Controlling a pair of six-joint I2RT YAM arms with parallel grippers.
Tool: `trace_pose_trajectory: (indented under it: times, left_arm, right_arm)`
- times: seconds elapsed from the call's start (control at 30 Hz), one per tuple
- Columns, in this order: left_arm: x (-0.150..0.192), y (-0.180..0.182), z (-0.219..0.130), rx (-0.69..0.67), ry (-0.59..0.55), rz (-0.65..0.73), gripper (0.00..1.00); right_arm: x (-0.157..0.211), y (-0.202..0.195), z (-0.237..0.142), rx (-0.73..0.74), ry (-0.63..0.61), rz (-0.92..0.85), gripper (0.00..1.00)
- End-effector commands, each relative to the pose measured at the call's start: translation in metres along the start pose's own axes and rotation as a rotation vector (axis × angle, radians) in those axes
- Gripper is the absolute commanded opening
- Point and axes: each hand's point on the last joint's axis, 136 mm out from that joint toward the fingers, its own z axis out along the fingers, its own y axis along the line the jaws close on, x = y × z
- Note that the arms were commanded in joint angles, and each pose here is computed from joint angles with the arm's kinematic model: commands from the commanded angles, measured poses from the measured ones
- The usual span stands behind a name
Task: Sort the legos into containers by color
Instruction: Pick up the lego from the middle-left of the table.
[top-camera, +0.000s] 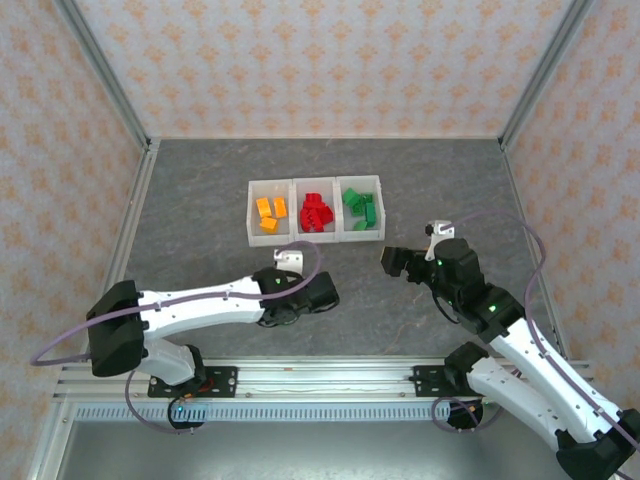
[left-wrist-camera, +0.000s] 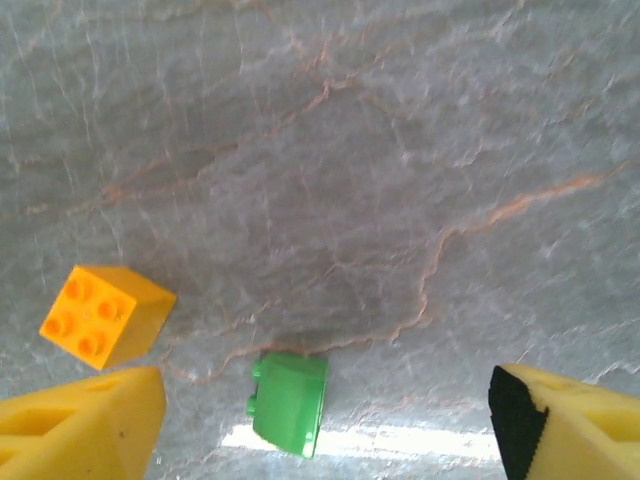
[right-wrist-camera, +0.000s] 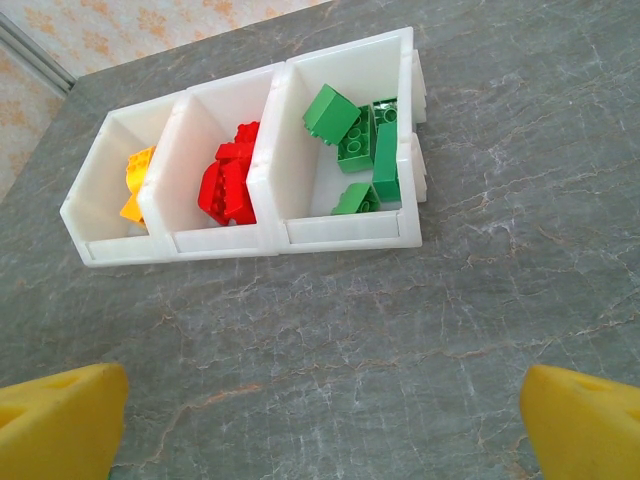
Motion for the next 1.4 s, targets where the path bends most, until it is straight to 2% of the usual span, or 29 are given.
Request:
trace_pose_trajectory:
  times: [0.0,0.17,0.4,0.83,1.37]
  left_arm:
    - [0.023,0.015,0.003,-0.03,0.068,-0.04,0.84]
    - [0.048,0.017,0.014,-0.001,0.136,-0.049,0.8]
    - [0.065,0.024,0.027,0.013,0.165,-0.064,0.79]
    - [0.064,0.015,0.046,0.071,0.183,-0.029,0.78]
    - [0.077,0.024,0.08,0.044,0.253,-0.013,0.51]
  right_arm:
    - [-0.002,0.005,0.0,-0.027,-0.016,0.002,1.0]
    - [-0.001,0.005,0.001,-0.028,-0.014,0.001,1.0]
    - [0.001,0.005,0.003,-0.025,-0.005,-0.001,1.0]
    - [0.0,0.004,0.002,-0.02,-0.006,0.0,1.0]
    - [0.0,0.002,0.003,-0.007,-0.008,0.002,1.0]
